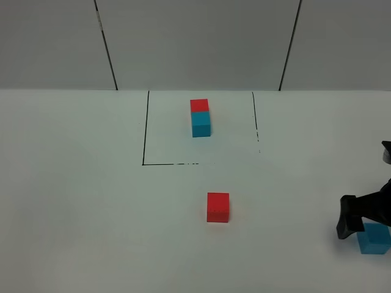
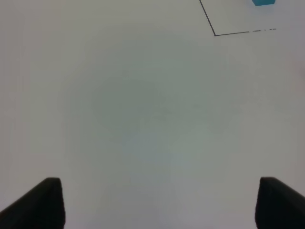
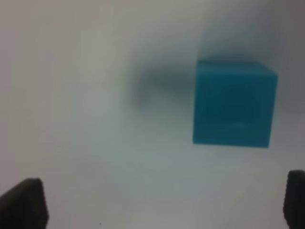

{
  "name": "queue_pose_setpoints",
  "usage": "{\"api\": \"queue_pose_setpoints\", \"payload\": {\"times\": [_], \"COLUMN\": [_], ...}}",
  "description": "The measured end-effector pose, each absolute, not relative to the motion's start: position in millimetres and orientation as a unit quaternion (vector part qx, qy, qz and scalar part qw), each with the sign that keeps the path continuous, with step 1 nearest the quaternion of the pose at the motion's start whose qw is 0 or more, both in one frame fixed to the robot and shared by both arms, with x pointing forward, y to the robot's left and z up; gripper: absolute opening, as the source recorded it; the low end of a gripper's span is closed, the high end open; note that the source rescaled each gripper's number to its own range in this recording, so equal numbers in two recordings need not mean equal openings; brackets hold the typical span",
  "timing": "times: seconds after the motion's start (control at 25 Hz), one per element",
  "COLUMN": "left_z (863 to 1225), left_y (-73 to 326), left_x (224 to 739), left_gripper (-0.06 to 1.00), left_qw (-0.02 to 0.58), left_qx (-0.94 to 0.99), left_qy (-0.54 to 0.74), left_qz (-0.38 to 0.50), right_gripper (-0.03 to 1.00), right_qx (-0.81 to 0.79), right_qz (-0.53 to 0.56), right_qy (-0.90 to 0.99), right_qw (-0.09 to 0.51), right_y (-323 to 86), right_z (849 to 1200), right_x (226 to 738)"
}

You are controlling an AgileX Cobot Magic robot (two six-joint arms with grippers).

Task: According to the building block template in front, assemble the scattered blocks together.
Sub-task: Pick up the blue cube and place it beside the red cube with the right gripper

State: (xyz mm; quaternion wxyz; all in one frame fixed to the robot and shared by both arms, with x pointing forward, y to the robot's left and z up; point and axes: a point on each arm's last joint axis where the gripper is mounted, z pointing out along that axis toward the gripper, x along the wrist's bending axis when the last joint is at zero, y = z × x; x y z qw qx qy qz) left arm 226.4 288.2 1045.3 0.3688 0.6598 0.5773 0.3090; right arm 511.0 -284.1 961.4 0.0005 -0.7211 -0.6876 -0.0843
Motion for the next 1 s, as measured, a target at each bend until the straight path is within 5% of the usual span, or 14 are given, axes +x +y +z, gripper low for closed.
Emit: {"api": "queue_pose_setpoints", "payload": {"times": [1.0], "left_z": [1045], "left_y": [288], "left_x": [226], "left_gripper": [0.7], "left_qw": [0.369], "left_qx": [0.66], "left_qy": [0.577], "left_qz": [0.309], "right_gripper": [1.0], "right_qx": [-0.719], "right_qz": [-0.036], "right_qy": [-0.693], "right_qw": [-0.018], "right_y": [-304], "right_z": [899], "right_x": [535]}}
